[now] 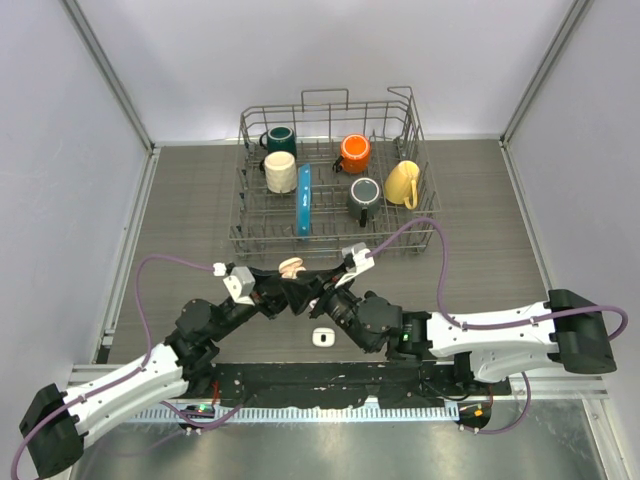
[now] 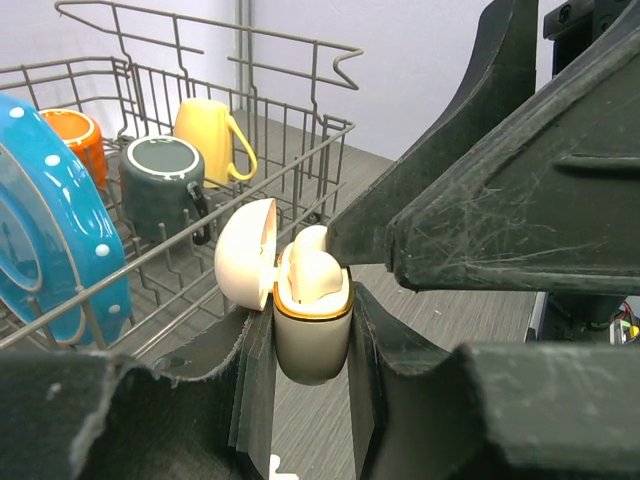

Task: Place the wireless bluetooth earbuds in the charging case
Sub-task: Place the earbud in the charging case.

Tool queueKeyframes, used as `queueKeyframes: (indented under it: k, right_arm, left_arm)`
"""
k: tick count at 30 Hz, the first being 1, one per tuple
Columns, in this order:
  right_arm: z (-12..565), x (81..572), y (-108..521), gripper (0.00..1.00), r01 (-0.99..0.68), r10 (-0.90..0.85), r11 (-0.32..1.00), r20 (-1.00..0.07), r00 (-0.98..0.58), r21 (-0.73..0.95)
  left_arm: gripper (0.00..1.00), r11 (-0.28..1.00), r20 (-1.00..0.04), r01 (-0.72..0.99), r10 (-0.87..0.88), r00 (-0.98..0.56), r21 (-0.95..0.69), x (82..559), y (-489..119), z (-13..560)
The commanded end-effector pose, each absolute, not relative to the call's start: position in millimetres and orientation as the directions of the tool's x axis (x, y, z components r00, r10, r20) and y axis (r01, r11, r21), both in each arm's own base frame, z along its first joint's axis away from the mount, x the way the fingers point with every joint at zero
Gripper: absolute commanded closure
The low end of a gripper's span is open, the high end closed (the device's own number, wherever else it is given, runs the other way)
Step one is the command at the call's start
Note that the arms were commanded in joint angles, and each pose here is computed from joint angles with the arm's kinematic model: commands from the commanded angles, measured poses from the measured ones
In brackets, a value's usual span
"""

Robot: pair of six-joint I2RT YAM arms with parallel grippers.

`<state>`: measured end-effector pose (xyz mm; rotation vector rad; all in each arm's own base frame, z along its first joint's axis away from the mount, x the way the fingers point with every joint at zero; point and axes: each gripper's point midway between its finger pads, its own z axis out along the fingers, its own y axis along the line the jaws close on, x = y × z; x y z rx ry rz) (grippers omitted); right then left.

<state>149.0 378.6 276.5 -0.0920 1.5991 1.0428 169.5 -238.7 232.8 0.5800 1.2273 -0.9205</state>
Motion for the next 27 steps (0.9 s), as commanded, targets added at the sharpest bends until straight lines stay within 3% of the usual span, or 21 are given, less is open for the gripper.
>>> queueKeyframes:
  k: [1, 9, 16, 19, 24, 27]
  right_arm:
    - [291, 149, 373, 0.39, -0.562, 0.488, 0.588, -0.809, -0.327, 0.581]
    - [334, 139, 364, 0.37, -0.631, 0.565, 0.482, -0.766, -0.306, 0.608]
    - [347, 146, 342, 0.36, -0.586, 0.618, 0.486, -0.729, -0.293, 0.648]
    - [339, 154, 330, 0.21, -0.511, 0.619, 0.535, -0.724, -0.304, 0.673]
    - [312, 184, 288, 0.13, -0.275, 0.553, 0.75, -0.798, -0.24, 0.602]
    - [297, 200, 264, 0.11, -0.155, 0.524, 0.808, -0.813, -0.253, 0.569]
  left_arm:
    - [1.0, 0.525, -0.909, 0.848, -0.385, 0.161, -0.072, 165, -232, 278]
    - [1.0, 0.529, -0.912, 0.845, -0.379, 0.154, -0.077, 166, -231, 275]
    - [1.0, 0.534, -0.917, 0.841, -0.372, 0.145, -0.083, 166, -230, 273]
    - [1.0, 0.531, -0.92, 0.843, -0.366, 0.139, -0.084, 165, -230, 270]
    - [1.0, 0.52, -0.927, 0.85, -0.352, 0.126, -0.082, 164, -232, 269]
    - [1.0, 0.505, -0.929, 0.859, -0.35, 0.119, -0.081, 161, -235, 271]
